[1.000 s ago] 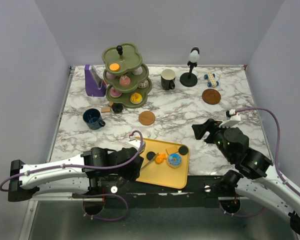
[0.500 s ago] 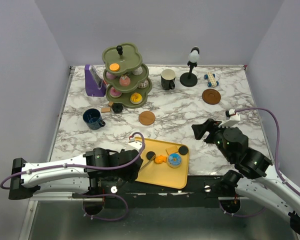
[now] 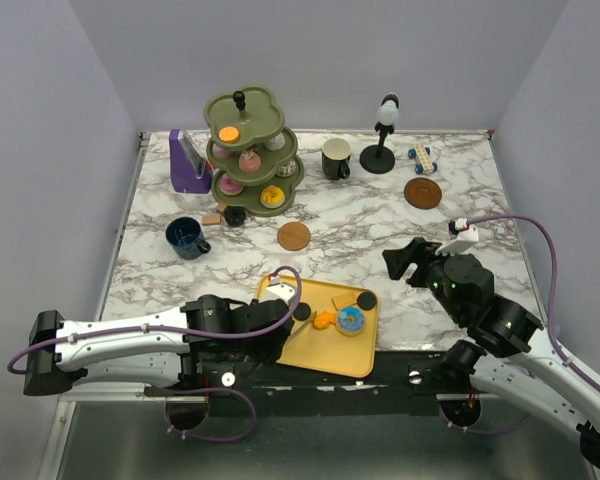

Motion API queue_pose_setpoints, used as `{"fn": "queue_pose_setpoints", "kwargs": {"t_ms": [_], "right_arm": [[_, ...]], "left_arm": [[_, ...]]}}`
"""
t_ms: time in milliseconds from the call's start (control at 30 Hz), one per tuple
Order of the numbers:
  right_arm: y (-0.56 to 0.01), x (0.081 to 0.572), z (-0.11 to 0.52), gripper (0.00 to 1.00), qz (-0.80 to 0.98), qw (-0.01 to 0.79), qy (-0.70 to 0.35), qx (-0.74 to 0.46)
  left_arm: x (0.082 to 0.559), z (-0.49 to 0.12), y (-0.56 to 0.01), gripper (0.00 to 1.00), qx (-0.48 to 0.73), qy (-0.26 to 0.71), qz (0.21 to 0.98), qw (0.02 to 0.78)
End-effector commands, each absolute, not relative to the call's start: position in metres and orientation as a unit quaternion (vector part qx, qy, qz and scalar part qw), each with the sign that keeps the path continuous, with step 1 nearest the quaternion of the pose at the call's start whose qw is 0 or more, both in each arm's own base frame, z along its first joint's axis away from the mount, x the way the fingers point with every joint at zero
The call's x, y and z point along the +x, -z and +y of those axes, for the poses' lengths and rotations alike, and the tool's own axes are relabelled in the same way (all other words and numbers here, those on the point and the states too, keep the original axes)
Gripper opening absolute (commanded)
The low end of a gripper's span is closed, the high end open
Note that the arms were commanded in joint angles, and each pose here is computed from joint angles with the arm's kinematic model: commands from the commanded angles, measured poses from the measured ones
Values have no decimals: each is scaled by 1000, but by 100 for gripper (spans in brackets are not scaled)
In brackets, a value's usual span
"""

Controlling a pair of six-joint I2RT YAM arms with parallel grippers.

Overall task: Serve the afternoon tea
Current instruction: Pick up the desert from the tray.

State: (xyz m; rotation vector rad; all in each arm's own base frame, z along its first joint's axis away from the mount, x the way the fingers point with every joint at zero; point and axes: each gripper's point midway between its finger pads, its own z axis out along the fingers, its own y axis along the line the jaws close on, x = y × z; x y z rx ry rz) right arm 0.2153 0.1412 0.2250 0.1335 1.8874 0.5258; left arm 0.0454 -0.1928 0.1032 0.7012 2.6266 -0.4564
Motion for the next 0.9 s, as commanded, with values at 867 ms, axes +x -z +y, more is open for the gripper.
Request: {"fn": "queue_pose_setpoints", "kwargs": {"t_ms": [867], "right_arm": [[-223,215,144,83,799,555,-226,48]], "left_arm": [[119,-182,-216,42,185,171,884,393]]}}
